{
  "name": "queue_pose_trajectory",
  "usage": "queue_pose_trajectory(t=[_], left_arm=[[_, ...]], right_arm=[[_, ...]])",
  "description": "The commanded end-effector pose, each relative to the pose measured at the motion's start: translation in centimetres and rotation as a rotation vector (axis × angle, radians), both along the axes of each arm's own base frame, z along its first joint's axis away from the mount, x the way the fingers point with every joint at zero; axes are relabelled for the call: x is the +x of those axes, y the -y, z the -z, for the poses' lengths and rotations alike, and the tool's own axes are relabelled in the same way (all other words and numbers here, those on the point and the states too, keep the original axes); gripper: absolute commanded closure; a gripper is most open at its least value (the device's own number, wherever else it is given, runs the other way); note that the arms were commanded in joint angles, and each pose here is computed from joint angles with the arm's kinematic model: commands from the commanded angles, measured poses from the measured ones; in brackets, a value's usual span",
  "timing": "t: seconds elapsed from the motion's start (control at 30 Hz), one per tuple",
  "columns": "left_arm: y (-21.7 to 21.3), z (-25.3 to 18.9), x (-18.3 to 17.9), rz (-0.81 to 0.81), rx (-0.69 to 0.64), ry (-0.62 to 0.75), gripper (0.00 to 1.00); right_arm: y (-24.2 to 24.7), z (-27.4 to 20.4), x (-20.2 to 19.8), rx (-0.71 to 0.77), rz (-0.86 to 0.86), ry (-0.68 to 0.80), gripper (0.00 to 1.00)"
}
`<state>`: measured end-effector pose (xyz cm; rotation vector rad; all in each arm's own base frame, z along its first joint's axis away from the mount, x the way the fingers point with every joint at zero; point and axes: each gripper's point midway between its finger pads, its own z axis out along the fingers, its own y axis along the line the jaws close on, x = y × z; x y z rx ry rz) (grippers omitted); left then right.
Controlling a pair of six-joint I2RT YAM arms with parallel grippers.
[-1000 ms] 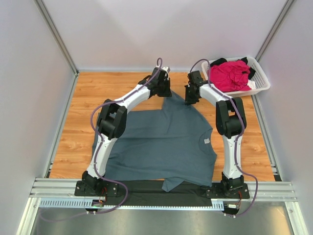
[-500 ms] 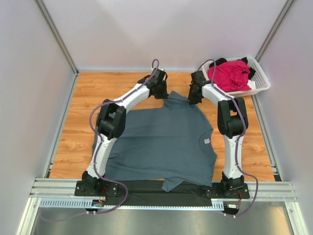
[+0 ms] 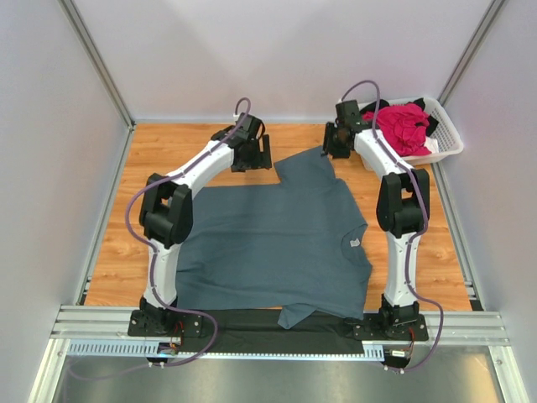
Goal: Fold and stack the t-shirts
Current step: Flatten the tshirt out
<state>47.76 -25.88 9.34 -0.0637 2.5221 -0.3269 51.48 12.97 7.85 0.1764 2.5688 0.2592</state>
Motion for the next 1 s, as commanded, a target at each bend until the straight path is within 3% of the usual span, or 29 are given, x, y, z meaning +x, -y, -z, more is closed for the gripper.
queue_pose_trajectory(t=[0.0, 0.17, 0.33, 0.7, 0.97], left_arm=[[-3.9, -5.5, -1.4, -0.085, 0.053, 0.085, 0.13], [-11.7, -5.1, -5.1, -0.254, 0.214, 0.008, 0.13], [-17.6, -4.0, -8.1, -0.407, 0.179, -0.071, 0.13], [-25.6, -3.0, -10.6, -0.579, 0.211, -0.124, 0.13], [-27.5, -2.8, -10.9, -0.614, 0.191, -0.120, 0.13]], right_arm=[[-0.8, -6.5, 4.9, 0.041, 0.018, 0.202, 0.54], [0.7, -2.3, 7.3, -0.041, 0.120, 0.152, 0.55], [1.1, -0.6, 8.7, -0.079, 0.126, 0.186, 0.50], [-0.2, 1.1, 10.3, -0.015, 0.127, 0.195, 0.45], [-0.3, 1.3, 11.7, -0.001, 0.151, 0.242, 0.44]])
